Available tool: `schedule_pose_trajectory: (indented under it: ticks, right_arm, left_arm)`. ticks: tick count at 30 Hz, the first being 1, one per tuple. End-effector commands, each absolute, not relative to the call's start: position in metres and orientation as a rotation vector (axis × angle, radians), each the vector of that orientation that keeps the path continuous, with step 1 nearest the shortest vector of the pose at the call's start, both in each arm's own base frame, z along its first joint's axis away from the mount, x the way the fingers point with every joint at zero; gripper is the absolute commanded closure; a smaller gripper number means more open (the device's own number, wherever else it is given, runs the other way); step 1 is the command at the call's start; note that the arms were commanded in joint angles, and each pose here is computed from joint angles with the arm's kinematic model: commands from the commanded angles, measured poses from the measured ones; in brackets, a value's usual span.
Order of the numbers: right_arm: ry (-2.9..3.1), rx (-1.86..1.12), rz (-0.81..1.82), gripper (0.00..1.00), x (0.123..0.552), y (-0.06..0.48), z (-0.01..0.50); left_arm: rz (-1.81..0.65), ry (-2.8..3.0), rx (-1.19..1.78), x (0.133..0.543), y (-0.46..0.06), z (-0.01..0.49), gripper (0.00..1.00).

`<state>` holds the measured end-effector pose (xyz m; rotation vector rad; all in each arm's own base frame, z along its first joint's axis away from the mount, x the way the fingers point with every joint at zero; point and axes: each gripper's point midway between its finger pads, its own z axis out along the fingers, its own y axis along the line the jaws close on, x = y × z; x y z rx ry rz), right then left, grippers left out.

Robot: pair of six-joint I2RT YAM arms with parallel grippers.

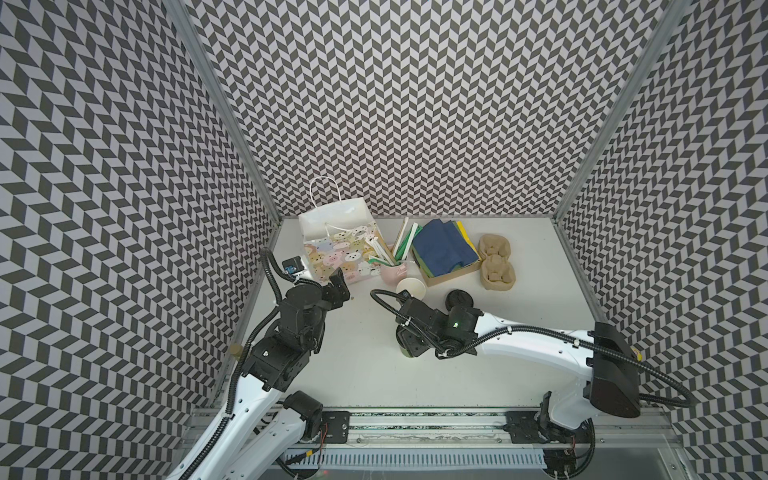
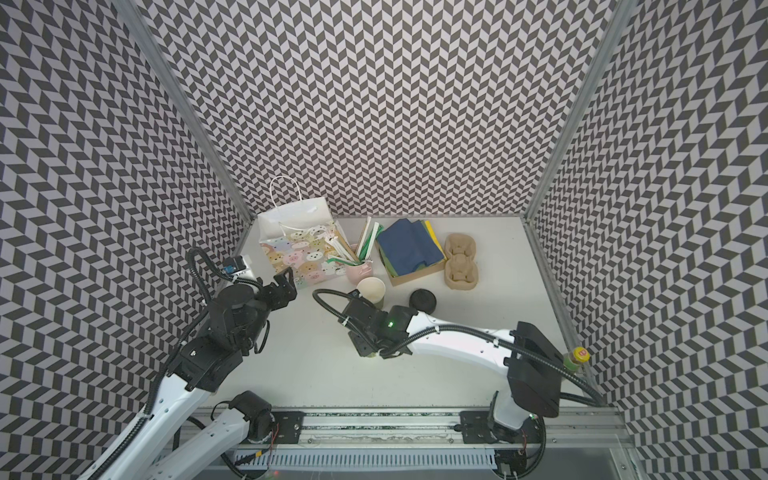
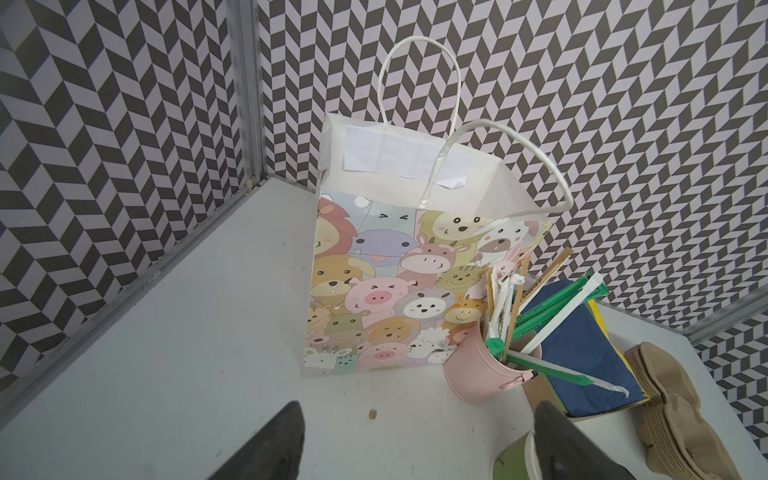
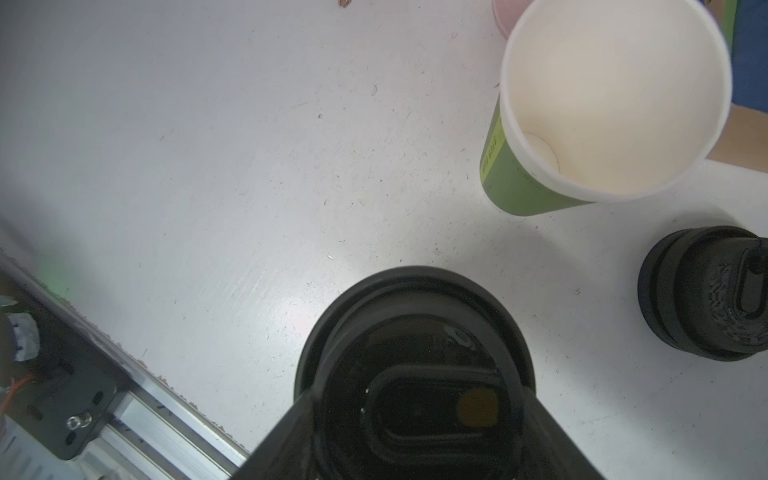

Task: Pack a coffee takeout order
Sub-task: Close the lid on the coffee cup.

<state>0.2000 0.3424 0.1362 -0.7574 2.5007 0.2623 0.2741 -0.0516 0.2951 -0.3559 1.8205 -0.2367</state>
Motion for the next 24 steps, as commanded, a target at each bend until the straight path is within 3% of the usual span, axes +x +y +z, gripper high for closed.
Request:
schedule_pose_trajectory:
  ticks: [1,24]
  right_arm:
    - [2.501,-0.76,0.213,0.43,0.202,0.342,0.133]
    - [2.63,-0.887,-0.078,0.43,0.193,0.313,0.071]
  left_arm:
    - [-0.239,1.807,-0.362,0.274,-0.05,0.296,0.13]
    - [-0.271,1.872,-0.332,0.278,-0.06,0.281,0.13]
